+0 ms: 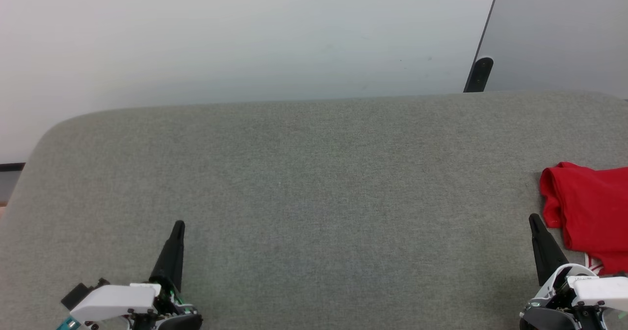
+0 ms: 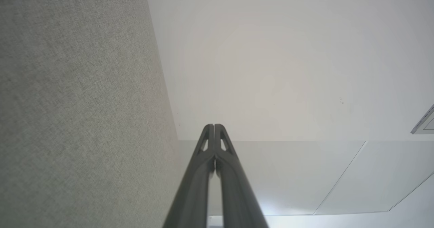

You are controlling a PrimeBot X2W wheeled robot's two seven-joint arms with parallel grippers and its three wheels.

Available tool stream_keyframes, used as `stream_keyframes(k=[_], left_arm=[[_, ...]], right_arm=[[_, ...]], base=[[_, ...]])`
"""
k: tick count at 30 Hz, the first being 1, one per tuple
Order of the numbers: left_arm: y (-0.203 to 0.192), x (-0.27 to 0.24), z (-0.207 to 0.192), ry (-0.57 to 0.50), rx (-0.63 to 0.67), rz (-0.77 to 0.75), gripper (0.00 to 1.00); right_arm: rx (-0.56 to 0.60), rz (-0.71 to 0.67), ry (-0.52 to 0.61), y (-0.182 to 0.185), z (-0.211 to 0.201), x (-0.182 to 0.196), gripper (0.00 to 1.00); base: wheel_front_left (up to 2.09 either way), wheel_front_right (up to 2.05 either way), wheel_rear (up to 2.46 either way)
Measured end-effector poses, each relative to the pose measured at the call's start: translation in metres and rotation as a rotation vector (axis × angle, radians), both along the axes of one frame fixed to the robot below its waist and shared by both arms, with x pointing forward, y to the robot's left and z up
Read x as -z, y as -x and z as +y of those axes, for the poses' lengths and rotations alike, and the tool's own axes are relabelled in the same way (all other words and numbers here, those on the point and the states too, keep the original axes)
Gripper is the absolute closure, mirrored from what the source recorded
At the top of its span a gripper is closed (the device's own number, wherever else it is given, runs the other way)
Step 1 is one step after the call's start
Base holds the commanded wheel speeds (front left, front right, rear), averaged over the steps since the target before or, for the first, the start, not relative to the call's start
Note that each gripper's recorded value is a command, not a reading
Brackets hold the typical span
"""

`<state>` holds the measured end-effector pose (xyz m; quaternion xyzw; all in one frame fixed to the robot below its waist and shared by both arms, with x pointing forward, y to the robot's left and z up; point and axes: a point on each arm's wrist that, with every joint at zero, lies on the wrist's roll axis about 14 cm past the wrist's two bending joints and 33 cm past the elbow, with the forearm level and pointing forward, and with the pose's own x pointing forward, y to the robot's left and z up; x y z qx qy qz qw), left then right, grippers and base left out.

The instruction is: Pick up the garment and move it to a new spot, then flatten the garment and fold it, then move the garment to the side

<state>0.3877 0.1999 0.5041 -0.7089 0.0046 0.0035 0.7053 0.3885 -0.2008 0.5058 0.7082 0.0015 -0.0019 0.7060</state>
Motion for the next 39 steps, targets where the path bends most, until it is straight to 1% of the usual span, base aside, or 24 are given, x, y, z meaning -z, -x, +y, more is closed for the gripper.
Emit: stream_keyframes(k=[39], left_arm=[[0.0,0.0,0.0002,0.0,-0.001,0.0,1.0]], right_arm=[[0.0,0.0,0.0,0.0,-0.0001,0.0,1.0]], base=[[0.0,0.0,0.0]])
